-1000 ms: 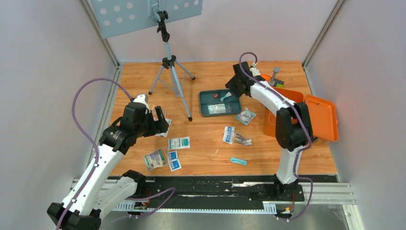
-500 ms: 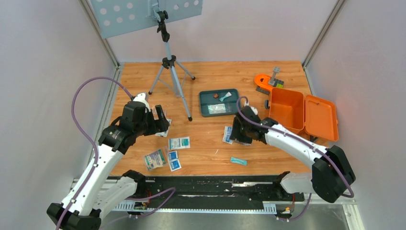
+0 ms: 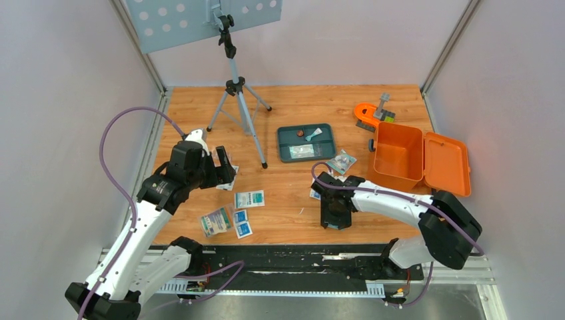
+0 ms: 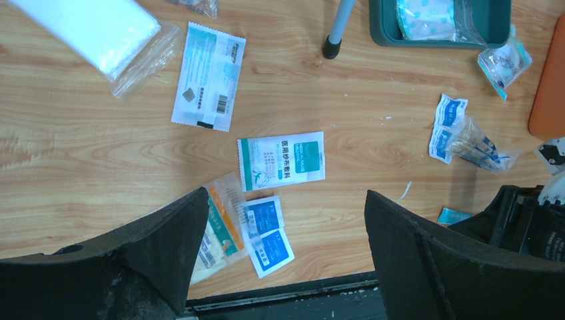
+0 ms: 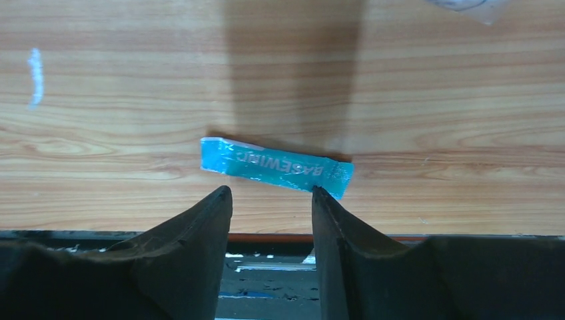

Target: Organize the medicine kit

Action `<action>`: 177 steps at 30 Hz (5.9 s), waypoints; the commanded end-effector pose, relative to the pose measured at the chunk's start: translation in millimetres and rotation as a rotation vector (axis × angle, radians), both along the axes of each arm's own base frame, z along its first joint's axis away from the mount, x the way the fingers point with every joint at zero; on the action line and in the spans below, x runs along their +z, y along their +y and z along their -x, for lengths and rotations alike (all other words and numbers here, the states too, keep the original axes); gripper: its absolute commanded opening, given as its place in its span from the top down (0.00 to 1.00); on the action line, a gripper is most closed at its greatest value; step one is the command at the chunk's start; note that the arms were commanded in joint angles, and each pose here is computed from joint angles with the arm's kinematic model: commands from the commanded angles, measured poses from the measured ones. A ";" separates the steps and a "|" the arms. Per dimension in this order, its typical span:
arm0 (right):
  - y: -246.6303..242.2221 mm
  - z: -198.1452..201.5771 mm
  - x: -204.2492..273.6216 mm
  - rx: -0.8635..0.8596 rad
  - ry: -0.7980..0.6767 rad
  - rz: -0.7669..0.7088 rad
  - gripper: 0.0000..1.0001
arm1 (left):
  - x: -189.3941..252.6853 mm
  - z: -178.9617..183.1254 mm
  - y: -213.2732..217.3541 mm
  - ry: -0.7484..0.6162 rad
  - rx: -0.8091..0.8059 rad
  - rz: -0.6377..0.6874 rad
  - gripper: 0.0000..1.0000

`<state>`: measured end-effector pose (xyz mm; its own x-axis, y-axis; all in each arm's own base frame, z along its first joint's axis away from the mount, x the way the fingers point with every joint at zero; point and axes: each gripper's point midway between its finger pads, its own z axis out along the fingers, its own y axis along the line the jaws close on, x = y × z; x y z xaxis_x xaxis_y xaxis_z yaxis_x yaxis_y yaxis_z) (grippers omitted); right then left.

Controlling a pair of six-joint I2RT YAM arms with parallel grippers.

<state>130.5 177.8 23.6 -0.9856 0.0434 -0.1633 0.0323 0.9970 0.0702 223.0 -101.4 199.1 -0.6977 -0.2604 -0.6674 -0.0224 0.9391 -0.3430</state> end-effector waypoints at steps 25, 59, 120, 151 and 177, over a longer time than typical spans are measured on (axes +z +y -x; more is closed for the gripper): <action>14.1 -40.2 3.5 0.124 -0.074 0.110 0.42 | 17.4 -5.5 -0.4 -0.055 0.010 0.022 0.05; 44.5 -22.3 4.8 0.282 -0.019 -0.016 0.37 | 14.9 -4.0 -0.6 -0.052 0.014 0.030 0.05; 21.3 -388.7 75.5 -0.967 -0.416 -0.392 1.00 | 20.9 -0.2 12.1 -0.065 0.034 -0.027 0.05; 13.1 -350.6 169.7 -0.460 -0.687 -0.338 0.56 | 18.5 -3.1 9.9 -0.066 0.029 -0.022 0.05; 2.0 -143.8 67.9 0.353 -0.484 -0.194 0.48 | 17.6 -10.7 -3.5 -0.068 -0.001 0.026 0.05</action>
<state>266.2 172.4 93.6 -0.7910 -0.1211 -0.5997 -0.2968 0.9331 0.2030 225.0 -99.2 203.6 -0.6830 -0.2595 -0.6828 -0.0216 0.9416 -0.3362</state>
